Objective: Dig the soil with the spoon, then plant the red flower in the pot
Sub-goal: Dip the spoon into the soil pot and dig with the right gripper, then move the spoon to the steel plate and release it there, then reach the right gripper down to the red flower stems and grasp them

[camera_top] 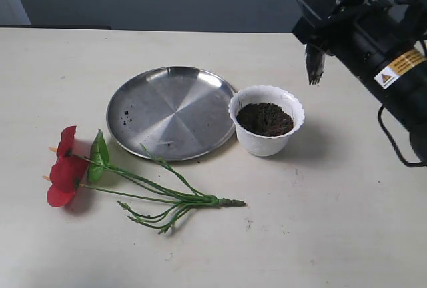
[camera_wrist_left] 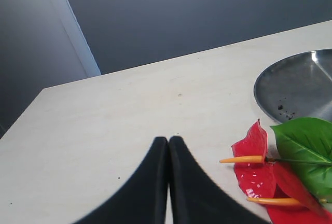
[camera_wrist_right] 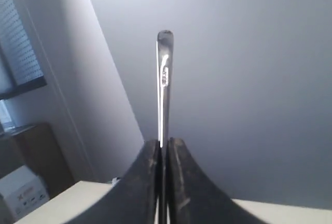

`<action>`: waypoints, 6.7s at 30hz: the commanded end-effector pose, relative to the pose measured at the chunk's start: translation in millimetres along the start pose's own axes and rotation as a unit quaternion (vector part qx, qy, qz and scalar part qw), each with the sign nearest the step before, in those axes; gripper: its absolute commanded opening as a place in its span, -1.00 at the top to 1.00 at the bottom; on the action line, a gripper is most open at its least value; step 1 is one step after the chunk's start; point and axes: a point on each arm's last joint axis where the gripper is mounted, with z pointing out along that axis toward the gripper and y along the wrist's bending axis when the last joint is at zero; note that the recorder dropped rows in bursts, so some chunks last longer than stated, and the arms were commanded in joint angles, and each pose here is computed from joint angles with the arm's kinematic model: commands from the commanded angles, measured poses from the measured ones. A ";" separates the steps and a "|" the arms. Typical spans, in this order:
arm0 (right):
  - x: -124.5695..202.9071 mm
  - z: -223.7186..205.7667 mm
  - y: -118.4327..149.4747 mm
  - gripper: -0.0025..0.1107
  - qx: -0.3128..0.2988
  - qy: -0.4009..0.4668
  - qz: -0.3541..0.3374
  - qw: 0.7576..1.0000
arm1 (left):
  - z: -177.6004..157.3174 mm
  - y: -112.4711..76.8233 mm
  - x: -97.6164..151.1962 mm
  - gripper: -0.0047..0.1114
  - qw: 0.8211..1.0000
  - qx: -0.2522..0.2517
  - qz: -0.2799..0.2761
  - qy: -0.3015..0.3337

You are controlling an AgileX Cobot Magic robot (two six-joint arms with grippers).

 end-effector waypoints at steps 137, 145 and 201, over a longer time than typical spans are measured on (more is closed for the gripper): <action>134.8 164.8 57.7 0.97 -0.156 0.444 -0.100 0.877 | -0.2 0.0 -1.1 0.91 1.000 0.000 -0.004 -0.007; 162.3 160.8 48.2 0.97 -0.133 0.472 -0.082 0.868 | -0.2 0.0 -1.1 0.91 1.000 0.000 -0.004 -0.007; 99.5 115.0 161.4 0.69 -0.498 0.466 0.038 0.730 | -0.2 0.0 -1.1 0.91 1.000 0.000 -0.004 -0.007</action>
